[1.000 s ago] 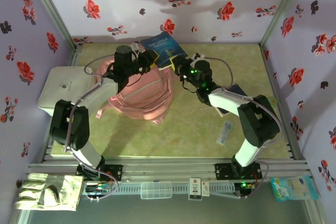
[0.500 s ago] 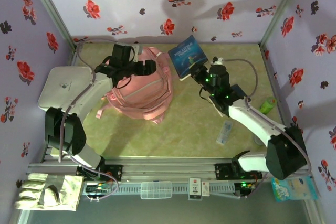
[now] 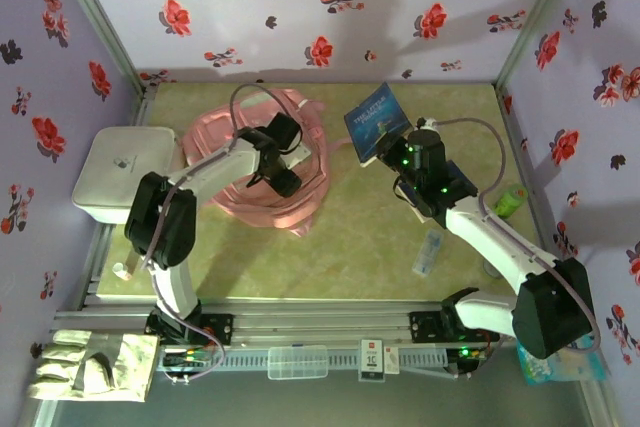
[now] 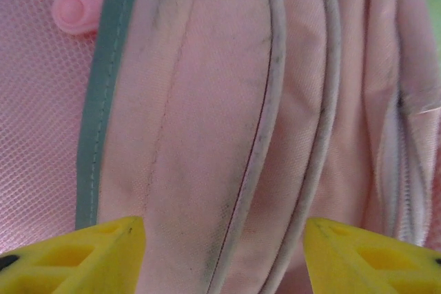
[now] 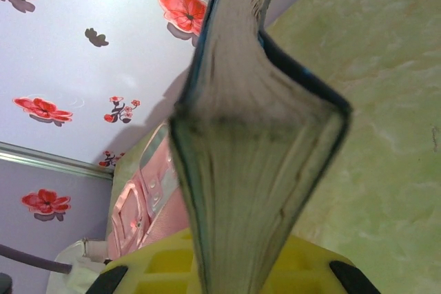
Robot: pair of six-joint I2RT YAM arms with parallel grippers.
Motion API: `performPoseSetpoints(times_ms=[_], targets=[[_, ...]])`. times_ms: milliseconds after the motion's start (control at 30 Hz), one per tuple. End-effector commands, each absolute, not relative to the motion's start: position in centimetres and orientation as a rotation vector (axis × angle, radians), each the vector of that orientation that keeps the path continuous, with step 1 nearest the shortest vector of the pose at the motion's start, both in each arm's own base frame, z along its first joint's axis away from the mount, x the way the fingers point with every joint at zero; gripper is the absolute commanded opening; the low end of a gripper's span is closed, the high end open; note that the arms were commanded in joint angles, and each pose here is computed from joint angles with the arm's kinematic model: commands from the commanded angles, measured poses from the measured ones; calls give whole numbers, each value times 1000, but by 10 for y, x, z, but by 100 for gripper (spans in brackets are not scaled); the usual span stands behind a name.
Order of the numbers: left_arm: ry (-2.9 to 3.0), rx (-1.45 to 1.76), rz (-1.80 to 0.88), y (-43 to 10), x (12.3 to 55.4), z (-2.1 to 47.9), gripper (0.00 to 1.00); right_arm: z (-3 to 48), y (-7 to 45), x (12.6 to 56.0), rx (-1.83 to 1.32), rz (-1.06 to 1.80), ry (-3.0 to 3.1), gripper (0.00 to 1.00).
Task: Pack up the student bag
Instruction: Open the student bag at the center of the table.
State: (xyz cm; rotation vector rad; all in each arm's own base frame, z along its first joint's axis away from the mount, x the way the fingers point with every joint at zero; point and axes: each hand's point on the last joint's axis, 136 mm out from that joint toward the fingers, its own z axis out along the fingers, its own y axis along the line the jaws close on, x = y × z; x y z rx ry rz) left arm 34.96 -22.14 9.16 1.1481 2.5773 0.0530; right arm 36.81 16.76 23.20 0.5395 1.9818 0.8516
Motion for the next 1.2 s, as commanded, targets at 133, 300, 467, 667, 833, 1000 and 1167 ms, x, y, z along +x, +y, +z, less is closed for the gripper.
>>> performPoseSetpoints(times_ms=[133,300,467,667,833,1000,1167], targets=[[2542,1223,307,-211,370,82,51,247,164,371,542,882,1905,11],[2520,1209,365,-210,379,83,35,244,161,368,549,872,1907,11],[2475,1087,321,-217,390,114,15,241,150,363,566,828,1904,12],[2309,896,205,-231,406,191,0,237,131,352,588,755,1909,12],[2135,668,74,-240,419,264,0,239,136,339,540,816,1916,13],[1961,476,-36,-242,428,325,0,246,165,326,427,1013,1945,14],[1892,404,-96,-246,433,351,0,240,196,319,395,1221,1982,14]])
